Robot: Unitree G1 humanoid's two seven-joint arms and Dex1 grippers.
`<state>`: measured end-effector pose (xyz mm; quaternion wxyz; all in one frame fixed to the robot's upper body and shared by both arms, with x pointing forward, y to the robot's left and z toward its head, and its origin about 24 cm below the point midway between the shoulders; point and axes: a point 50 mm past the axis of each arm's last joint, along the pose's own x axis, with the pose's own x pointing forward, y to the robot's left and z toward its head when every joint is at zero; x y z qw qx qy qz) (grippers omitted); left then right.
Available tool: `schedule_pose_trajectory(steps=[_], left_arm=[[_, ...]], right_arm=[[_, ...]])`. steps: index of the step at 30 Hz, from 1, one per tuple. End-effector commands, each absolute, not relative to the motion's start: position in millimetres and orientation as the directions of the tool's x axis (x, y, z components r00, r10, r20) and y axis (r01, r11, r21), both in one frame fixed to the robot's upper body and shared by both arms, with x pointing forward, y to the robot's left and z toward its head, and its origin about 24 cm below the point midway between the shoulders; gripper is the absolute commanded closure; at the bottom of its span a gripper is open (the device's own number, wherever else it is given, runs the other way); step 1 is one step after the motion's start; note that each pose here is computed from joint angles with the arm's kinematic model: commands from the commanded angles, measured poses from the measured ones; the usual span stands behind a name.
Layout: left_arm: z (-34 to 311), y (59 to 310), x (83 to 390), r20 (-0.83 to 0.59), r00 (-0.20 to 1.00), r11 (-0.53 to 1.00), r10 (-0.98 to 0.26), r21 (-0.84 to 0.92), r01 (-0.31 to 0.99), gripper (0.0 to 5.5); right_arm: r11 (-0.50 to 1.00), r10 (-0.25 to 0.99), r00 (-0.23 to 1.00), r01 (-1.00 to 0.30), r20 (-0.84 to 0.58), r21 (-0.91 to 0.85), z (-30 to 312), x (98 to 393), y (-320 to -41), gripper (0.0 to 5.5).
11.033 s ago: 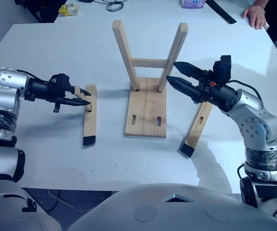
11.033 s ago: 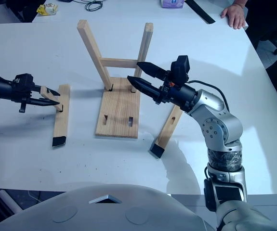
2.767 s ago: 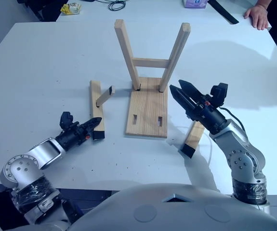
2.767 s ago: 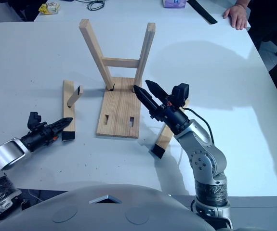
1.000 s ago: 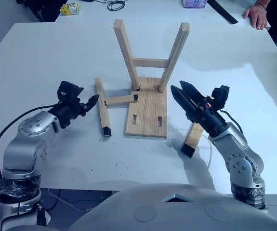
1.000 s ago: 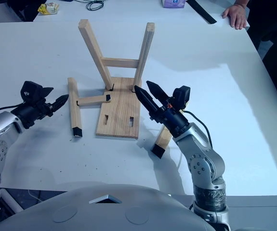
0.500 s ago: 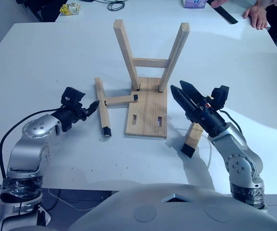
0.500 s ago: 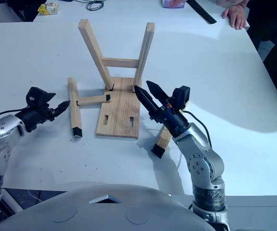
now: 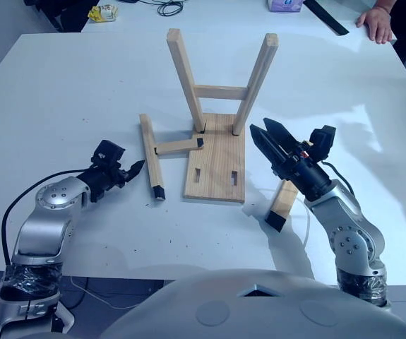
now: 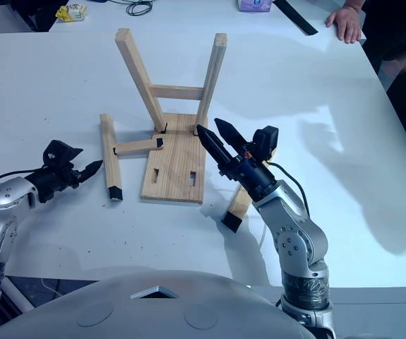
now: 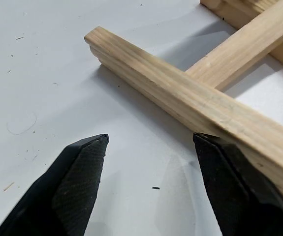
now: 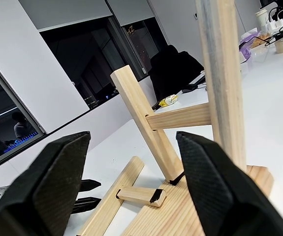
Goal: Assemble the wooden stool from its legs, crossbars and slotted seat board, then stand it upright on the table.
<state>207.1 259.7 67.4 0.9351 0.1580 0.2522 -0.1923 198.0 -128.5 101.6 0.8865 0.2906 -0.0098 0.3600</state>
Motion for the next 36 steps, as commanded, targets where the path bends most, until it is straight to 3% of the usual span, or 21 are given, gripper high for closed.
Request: schedule_pose_trajectory(steps=[1, 11, 25, 36], left_arm=[[81, 277, 217, -0.482, 0.85, 0.906, -0.213, 0.229, 0.357, 2.29], [76, 237, 212, -0.467, 0.798, 0.873, -0.381, 0.103, 0.477, 2.29], [68, 251, 206, -0.516, 0.788, 0.878, -0.335, 0.134, 0.46, 2.29], [37, 274, 181, -0.578, 0.783, 0.955, -0.23, 0.019, 0.295, 2.29]], right_arm=[[0.58, 0.631, 0.744, -0.64, 0.218, 0.504, 101, 199, -130, 2.28], [0.576, 0.635, 0.74, -0.644, 0.219, 0.504, 101, 200, -128, 2.28], [0.578, 0.634, 0.743, -0.64, 0.215, 0.506, 100, 199, -129, 2.28], [0.577, 0.644, 0.737, -0.645, 0.207, 0.5, 99, 200, -131, 2.28]])
